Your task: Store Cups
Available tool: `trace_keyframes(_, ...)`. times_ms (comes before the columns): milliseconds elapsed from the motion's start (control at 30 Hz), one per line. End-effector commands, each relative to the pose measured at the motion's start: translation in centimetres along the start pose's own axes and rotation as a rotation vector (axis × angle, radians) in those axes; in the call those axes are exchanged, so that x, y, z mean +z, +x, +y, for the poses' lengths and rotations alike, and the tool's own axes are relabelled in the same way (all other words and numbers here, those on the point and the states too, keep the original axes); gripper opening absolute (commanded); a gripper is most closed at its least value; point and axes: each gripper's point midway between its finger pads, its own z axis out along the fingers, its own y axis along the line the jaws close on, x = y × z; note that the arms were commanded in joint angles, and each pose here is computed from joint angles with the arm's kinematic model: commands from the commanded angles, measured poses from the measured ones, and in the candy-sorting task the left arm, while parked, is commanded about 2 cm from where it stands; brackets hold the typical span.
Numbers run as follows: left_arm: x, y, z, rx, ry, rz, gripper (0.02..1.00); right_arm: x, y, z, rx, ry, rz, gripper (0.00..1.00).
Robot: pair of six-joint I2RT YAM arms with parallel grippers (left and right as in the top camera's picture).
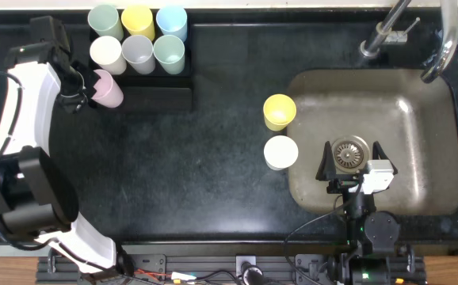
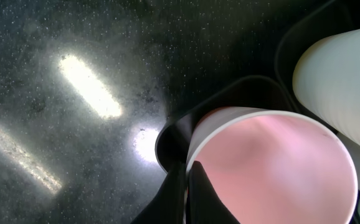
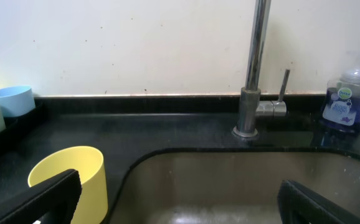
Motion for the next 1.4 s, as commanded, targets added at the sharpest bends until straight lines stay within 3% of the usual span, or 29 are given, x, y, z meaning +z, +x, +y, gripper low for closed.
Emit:
trace_keyframes(33,1.0,-0.2,0.1,-0.008,-0.027,0.001,0.159,0.0,0.3,0.2,-0.003,-0.012,-0.001,0.998)
trace_keyframes(133,1.0,-0.2,-0.1,-0.005,-0.025,-0.001,0.895,0.0,0.3,0.2,-0.003,-0.012,-0.001,0.998)
trace_keyframes(167,1.0,-0.2,-0.1,-0.004,-0.024,-0.001,1.0,0.0,0.3,0.2,-0.003,-0.012,-0.001,0.998)
trace_keyframes(333,0.0,-0.4,-0.3,-0.005,-0.006,-0.02,1.0,0.0,0.3,0.2,-0.003,-0.012,-0.001,0.998)
trace_keyframes(500,-3.8,-1.1,-0.7,-0.01,0.065,-0.089,1.0,0.0,0.3,0.2,-0.003,-0.012,-0.001,0.998)
trace_keyframes(667,-10.9,-0.3,-2.3,0.01,0.248,-0.16,1.0,0.0,0.3,0.2,-0.003,-0.012,-0.001,0.996)
trace_keyframes(767,-14.9,2.0,-4.7,0.094,0.389,-0.181,1.0,0.0,0.3,0.2,-0.003,-0.012,-0.001,0.996)
trace_keyframes(900,-17.4,7.5,-10.8,0.355,0.5,-0.25,1.0,0.0,0.3,0.2,-0.003,-0.012,-0.001,0.996)
trace_keyframes(1100,-15.9,19.9,-18.0,0.661,0.55,-0.228,1.0,0.0,0.3,0.2,-0.003,-0.012,-0.001,0.996)
trace_keyframes(1267,-12.5,27.8,-19.2,0.823,0.52,-0.119,1.0,0.0,0.3,0.2,-0.003,-0.012,-0.001,0.998)
trace_keyframes(1400,-10.7,31.5,-18.7,0.9,0.493,-0.029,1.0,0.0,0.3,0.2,-0.003,-0.012,-0.001,0.998)
